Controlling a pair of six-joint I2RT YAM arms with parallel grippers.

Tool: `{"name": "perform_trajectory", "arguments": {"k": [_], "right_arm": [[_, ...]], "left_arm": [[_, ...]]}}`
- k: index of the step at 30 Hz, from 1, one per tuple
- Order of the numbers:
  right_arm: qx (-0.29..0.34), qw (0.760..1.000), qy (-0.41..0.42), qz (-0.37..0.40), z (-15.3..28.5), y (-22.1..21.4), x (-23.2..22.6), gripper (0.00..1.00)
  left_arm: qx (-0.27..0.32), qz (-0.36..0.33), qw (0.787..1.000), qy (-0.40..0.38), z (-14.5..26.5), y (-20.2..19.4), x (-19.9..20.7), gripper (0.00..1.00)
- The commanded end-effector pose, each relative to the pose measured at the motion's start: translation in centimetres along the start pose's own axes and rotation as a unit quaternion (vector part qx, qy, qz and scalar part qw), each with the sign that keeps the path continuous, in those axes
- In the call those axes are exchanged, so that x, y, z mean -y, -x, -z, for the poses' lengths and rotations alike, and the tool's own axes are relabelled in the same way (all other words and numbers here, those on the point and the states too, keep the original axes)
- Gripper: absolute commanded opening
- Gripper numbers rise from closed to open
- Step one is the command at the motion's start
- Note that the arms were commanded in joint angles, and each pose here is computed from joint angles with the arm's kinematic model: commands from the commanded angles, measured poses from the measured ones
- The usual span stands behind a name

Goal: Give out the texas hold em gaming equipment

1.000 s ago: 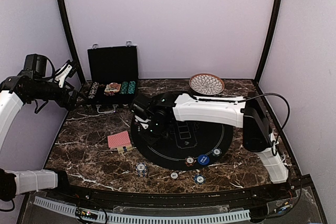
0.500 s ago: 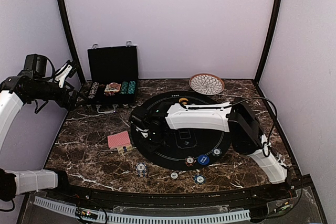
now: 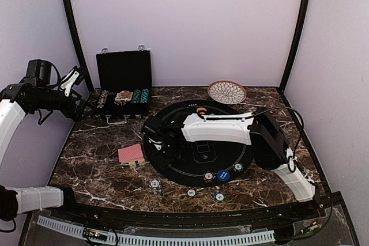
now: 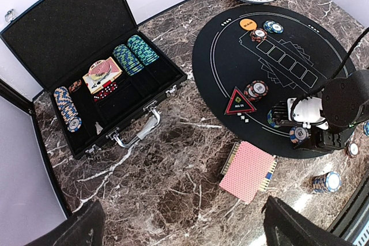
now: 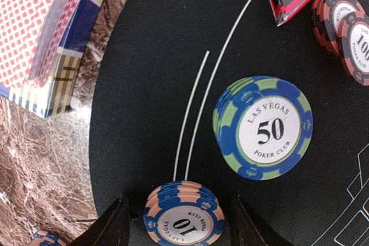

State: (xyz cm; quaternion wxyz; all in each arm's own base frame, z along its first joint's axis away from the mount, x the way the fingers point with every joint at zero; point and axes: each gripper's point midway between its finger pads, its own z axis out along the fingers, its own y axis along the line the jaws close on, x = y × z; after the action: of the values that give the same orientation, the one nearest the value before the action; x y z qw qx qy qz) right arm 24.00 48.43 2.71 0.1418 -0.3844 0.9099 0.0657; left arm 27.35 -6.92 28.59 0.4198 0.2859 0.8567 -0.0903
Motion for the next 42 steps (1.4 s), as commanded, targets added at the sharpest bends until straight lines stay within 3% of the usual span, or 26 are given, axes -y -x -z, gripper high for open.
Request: {"name": "perform_trajectory", "arguments": {"k": [1, 14, 28, 42], "right_arm": [[0.028, 1.0, 0.003, -0.009, 1.6, 1.7, 0.4, 0.59], [0.105, 0.993, 0.042, 0.011, 12.2, 1.8, -1.7, 0.59], [0.037, 0.99, 0.087, 0.105, 8.8, -2.4, -9.4, 0.76], [0.002, 0.988, 0.086, 0.125, 6.0, -3.3, -10.0, 0.8]], "left_arm": [[-0.001, -0.004, 1.0, 0.0, 0.2, -0.1, 0.0, 0.99], [0.001, -0.006, 1.0, 0.001, 0.4, 0.1, 0.1, 0.99], [0.004, -0.004, 1.0, 0.0, 0.6, 0.1, 0.2, 0.99], [0.002, -0.004, 1.0, -0.001, 0.6, 0.1, 0.2, 0.99]]}}
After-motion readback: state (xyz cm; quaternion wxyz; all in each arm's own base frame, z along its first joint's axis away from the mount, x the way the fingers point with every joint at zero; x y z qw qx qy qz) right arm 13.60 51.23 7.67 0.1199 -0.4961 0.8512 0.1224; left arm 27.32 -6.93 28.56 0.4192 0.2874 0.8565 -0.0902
